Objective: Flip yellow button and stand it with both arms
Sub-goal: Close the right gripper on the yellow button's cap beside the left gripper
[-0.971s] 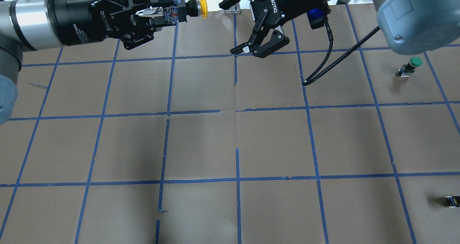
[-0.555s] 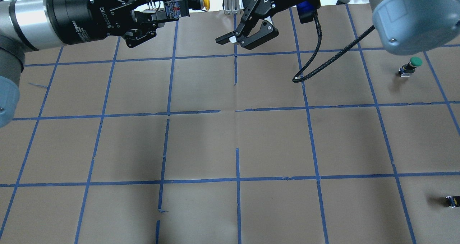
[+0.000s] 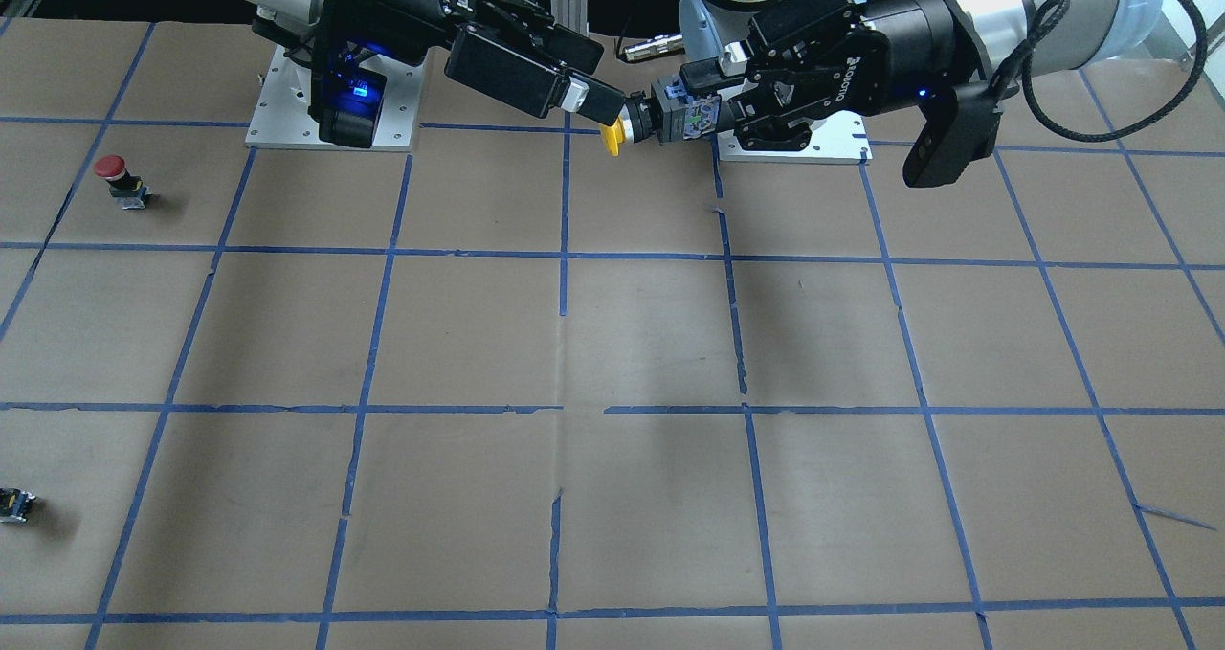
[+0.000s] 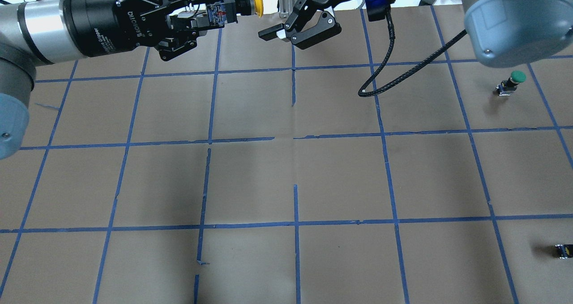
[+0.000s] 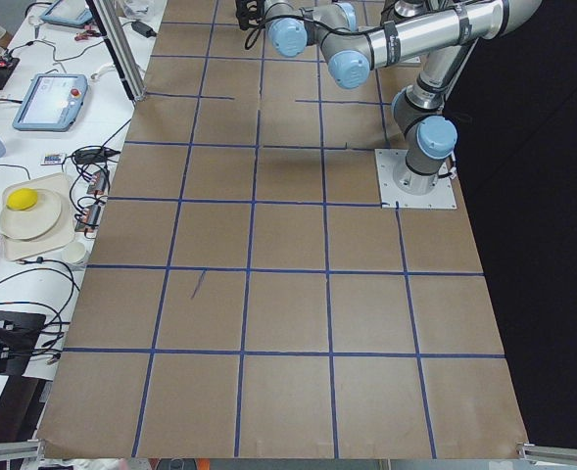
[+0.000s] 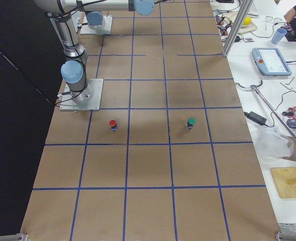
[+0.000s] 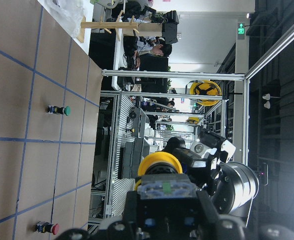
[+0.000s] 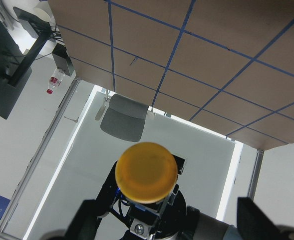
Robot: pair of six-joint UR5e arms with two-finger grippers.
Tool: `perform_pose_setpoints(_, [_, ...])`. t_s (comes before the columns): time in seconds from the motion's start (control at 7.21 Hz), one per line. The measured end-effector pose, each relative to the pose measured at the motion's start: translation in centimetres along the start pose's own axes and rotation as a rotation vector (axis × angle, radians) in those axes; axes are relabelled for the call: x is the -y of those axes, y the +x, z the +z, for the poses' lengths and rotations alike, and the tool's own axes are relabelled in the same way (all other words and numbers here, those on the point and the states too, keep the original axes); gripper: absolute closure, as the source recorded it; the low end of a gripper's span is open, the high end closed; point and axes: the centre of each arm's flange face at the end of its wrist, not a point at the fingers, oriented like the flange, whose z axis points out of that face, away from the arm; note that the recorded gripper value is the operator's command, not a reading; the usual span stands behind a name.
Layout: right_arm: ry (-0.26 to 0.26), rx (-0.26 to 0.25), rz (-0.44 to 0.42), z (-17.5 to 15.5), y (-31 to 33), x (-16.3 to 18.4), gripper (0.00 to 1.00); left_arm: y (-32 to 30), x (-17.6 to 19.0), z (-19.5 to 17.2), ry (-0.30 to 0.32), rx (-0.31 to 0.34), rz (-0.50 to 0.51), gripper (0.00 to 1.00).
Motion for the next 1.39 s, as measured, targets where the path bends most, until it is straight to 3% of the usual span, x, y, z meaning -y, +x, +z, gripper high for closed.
perform_pose_setpoints(0.55, [-0.006,0.0,0.023,0.9,-0.5,1.4,0.21,-0.3,0.0,0.0,0.0,-0.001,0.001,0.98])
perform_pose_setpoints(1.25, [0.002,-0.007,0.037,1.2,-0.4,2.1,0.21,-0.6,-0.2,0.1,0.0,-0.001,0.006,0.98])
perform_pose_setpoints(1.39, [0.005,-0.009,0.041,1.3,-0.3,2.2,0.29,-0.6,-0.3,0.1,-0.001,-0.001,0.007,0.98])
